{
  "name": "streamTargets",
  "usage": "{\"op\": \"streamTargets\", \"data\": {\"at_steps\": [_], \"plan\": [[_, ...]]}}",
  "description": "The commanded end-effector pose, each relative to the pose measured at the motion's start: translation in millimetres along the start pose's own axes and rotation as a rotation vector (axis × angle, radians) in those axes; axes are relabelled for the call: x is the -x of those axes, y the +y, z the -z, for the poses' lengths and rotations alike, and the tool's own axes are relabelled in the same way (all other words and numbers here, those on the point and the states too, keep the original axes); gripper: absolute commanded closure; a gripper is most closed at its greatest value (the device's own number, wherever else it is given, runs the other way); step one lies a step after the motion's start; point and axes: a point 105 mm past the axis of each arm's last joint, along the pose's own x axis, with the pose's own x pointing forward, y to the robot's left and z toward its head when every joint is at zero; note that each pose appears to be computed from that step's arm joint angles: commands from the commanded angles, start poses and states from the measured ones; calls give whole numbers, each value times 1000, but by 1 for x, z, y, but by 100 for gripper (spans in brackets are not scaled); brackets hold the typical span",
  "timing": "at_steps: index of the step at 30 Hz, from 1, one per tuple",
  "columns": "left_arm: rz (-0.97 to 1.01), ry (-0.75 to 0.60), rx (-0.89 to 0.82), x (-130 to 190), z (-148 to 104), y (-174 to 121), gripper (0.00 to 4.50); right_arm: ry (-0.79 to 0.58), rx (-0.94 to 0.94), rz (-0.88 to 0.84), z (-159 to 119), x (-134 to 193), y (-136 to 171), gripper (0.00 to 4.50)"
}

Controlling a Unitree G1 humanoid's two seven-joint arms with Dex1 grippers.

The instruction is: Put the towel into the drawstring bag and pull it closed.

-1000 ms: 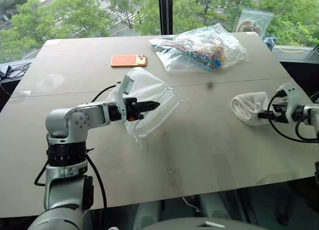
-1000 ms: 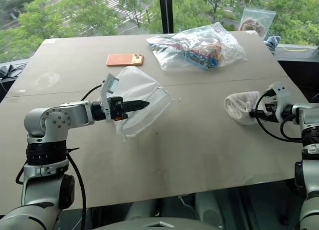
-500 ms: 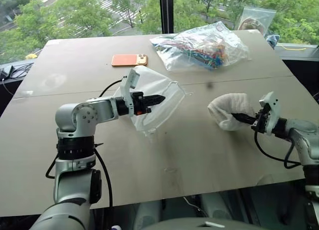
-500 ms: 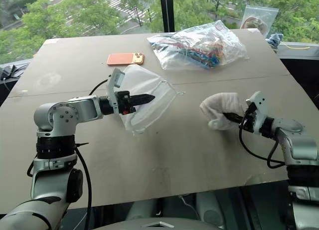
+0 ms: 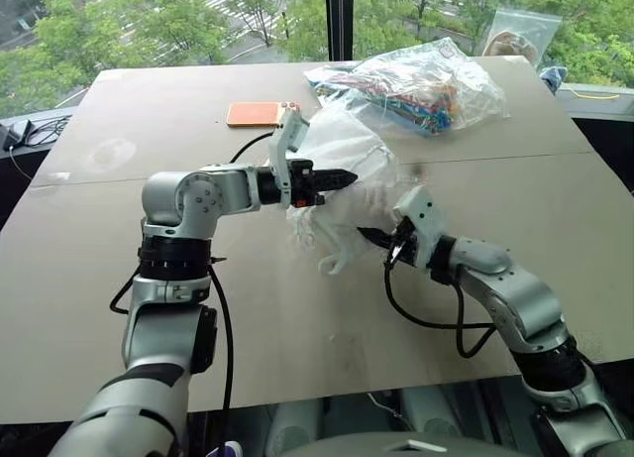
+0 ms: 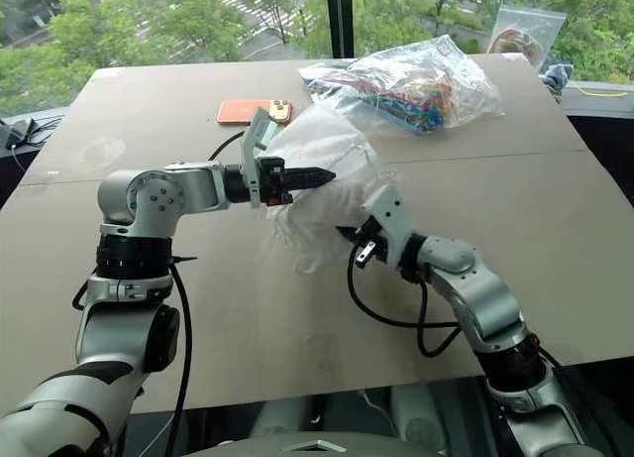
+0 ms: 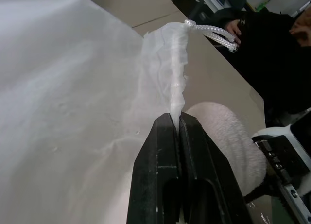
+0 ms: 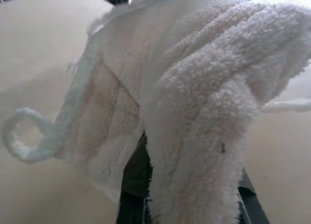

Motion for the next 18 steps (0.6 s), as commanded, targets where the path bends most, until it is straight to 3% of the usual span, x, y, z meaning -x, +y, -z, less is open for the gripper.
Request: {"op": "streamTargets", "data": {"at_steps": [1,6,11,18], "plan": [[40,45,-124,3,6,-14,450,-46,64,-10,-15,-7,-1,448],[45,88,-150,8,25,-17,450,-157,-145,53,-35,-19,-15,448],[37,97,-160,15,34,-18,450,-193,-442,126,-29,-22,-37,448],[58,30,-131,22,19,-20,450,-187,-574,165,-18,-22,-44,448]]}}
